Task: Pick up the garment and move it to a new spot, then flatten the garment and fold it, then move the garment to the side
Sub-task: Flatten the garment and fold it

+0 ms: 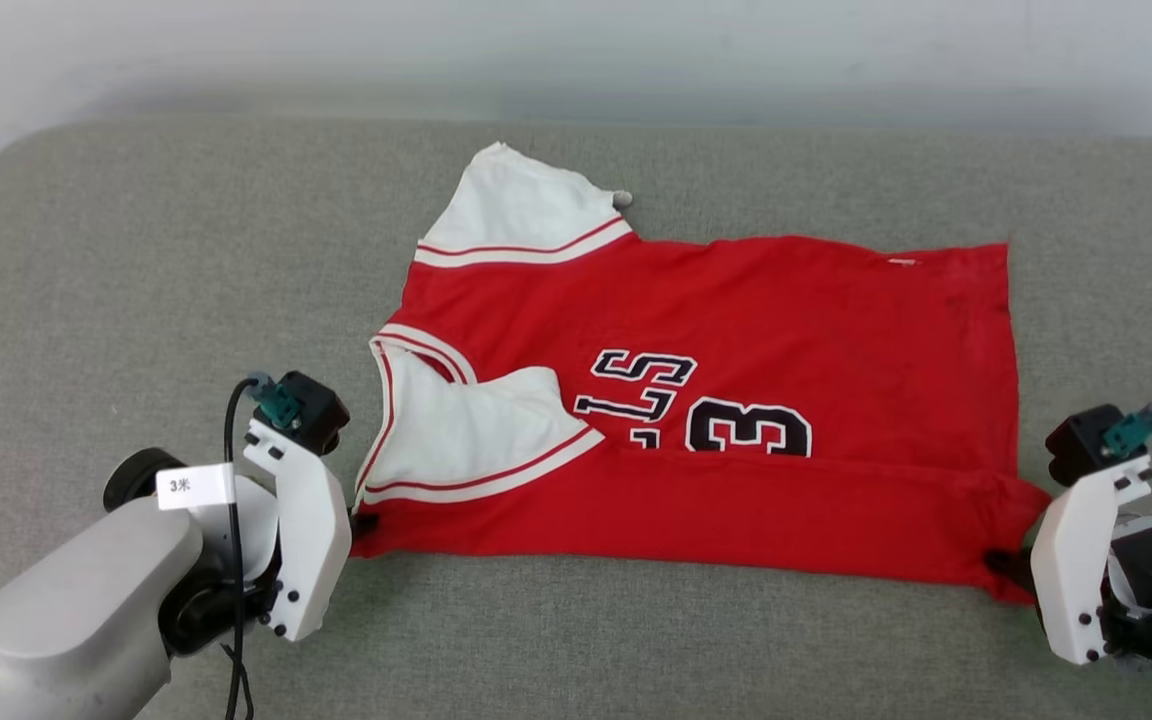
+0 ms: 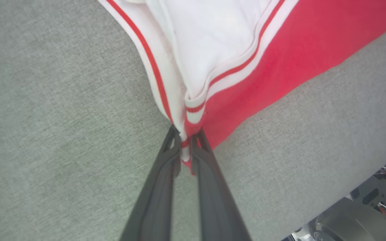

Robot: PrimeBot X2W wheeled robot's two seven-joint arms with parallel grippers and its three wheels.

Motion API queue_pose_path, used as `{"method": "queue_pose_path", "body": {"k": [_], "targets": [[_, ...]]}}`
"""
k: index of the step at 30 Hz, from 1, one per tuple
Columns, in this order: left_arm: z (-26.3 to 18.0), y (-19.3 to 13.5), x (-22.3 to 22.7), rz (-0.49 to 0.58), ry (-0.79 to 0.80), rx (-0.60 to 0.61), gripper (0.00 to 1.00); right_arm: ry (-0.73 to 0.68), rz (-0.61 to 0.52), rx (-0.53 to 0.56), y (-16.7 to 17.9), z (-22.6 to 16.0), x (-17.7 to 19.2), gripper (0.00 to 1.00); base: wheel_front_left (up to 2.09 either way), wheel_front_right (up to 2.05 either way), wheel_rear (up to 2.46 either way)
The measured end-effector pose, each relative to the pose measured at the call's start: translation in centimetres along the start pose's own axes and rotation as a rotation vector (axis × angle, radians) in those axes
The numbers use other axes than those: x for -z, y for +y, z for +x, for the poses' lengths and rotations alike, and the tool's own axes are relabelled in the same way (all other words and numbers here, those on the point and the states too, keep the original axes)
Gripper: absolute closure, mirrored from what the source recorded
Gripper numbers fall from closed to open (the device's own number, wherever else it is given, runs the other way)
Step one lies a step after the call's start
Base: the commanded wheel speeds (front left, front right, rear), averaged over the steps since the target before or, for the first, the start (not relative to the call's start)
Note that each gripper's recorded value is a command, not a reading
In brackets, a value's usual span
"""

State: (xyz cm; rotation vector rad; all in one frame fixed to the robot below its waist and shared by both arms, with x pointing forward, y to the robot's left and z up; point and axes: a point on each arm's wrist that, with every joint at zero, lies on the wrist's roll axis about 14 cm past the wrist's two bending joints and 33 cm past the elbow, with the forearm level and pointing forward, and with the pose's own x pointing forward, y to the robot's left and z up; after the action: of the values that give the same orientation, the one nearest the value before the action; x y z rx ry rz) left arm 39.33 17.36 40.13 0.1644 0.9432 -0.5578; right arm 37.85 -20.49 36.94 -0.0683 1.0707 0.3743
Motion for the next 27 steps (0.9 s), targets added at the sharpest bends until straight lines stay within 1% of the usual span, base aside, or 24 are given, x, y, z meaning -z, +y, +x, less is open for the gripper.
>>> {"method": "queue_pose_path", "body": {"k": [8, 16, 22, 27], "targets": [[-2.3, -1.1, 0.1, 0.009, -0.061, -0.006, 1.0, -0.134, -0.008, 0.004, 0.0, -3.3, -0.9, 1.0, 0.0, 0.0, 0.0], [-4.8, -2.7, 1.8, 0.001, -0.079, -0.005, 1.0, -0.201, -0.023, 0.01, 0.2, -6.5, 0.1, 1.0, 0.0, 0.0, 0.0], [-5.1, -3.7, 4.0, -0.04, -0.057, 0.004, 1.0, -0.18, -0.009, 0.019, -0.2, -7.4, 2.2, 1.0, 0.0, 0.0, 0.0], [-4.3, -4.2, 6.0, -0.081, -0.013, 0.011, 1.0, -0.112, 0.007, 0.028, -0.3, -6.8, 4.5, 1.0, 0.0, 0.0, 0.0]]}}
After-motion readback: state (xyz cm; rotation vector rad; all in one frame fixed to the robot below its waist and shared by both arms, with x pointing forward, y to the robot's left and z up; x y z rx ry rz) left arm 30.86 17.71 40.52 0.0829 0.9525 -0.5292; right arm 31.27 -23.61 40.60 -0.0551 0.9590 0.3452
